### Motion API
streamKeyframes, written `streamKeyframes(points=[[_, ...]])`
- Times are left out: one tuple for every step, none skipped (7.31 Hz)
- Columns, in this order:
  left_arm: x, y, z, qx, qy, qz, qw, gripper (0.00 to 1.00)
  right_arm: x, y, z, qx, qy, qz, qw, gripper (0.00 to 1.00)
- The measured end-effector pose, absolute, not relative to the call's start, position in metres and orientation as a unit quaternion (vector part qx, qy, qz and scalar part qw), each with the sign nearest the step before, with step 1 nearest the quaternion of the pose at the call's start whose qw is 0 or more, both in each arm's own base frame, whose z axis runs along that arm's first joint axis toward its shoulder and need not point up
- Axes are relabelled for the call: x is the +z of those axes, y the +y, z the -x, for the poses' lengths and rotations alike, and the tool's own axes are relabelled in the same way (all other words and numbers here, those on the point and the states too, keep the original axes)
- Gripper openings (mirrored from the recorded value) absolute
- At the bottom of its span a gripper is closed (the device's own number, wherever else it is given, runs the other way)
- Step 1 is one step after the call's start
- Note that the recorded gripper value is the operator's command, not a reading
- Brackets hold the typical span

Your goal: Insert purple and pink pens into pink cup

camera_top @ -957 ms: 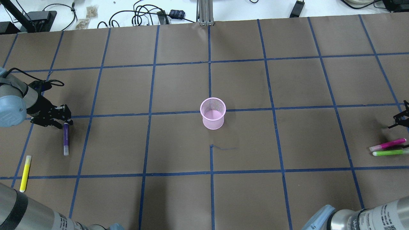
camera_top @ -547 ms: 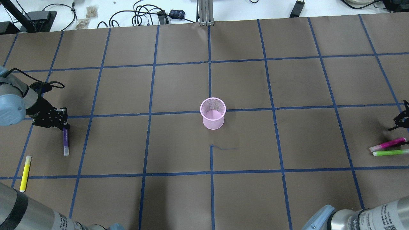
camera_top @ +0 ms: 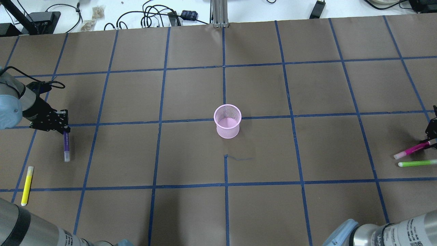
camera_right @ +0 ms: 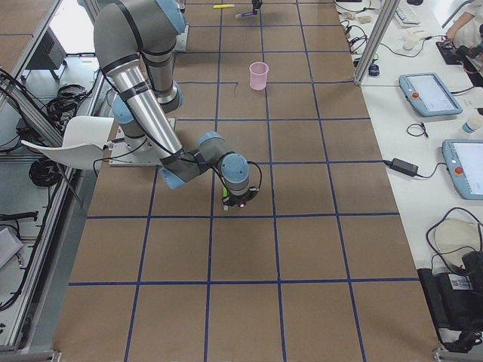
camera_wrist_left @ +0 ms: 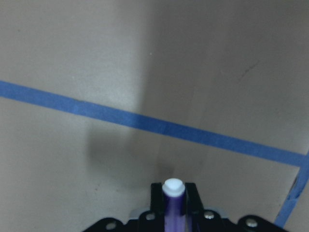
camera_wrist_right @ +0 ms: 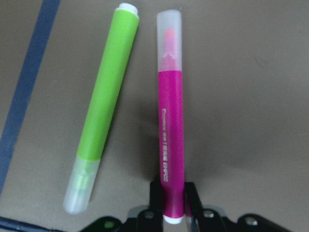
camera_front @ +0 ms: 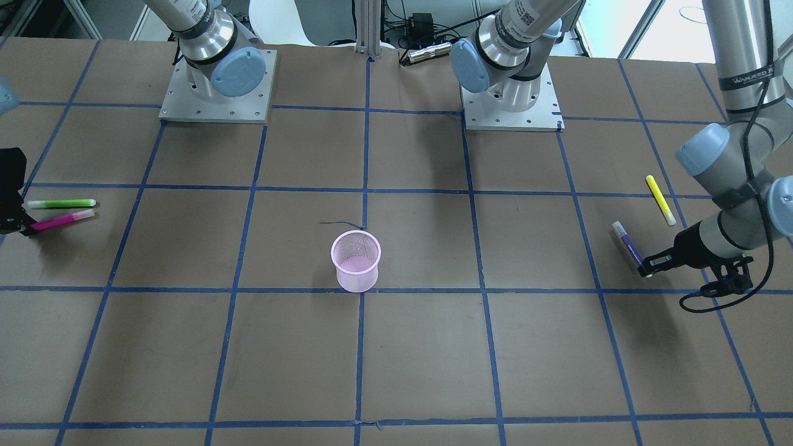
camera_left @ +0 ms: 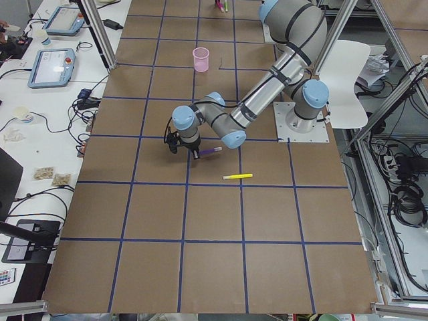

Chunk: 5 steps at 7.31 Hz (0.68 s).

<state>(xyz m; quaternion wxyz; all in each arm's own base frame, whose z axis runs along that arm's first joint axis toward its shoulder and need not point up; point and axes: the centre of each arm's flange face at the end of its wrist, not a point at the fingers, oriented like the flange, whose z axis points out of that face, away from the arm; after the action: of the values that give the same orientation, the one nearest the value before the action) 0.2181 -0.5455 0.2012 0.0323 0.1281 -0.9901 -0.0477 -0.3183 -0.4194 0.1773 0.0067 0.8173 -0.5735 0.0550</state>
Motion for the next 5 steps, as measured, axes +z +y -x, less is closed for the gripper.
streamKeyframes(points=[[0.223,-0.558,-0.211,-0.032,-0.992,-0.117,0.024,0.00,0.184,-0.422,0.320,0.056,-0.574,-0.817,0.015,0.00],[0.246,-0.574,-0.197,-0.012,-0.995,-0.101,0.013,0.00,0.198,-0.427,0.322,0.063,-0.576,-0.814,0.032,0.00],[0.266,-0.589,-0.178,0.007,-0.997,-0.082,0.003,0.00,0.209,-0.433,0.319,0.079,-0.591,-0.801,0.047,0.00],[0.283,-0.599,-0.160,0.023,-0.997,-0.071,-0.003,0.00,0.219,-0.441,0.311,0.091,-0.623,-0.775,0.053,0.00],[0.294,-0.604,-0.145,0.035,-0.997,-0.071,-0.005,0.00,0.234,-0.452,0.292,0.095,-0.648,-0.753,0.060,0.00]])
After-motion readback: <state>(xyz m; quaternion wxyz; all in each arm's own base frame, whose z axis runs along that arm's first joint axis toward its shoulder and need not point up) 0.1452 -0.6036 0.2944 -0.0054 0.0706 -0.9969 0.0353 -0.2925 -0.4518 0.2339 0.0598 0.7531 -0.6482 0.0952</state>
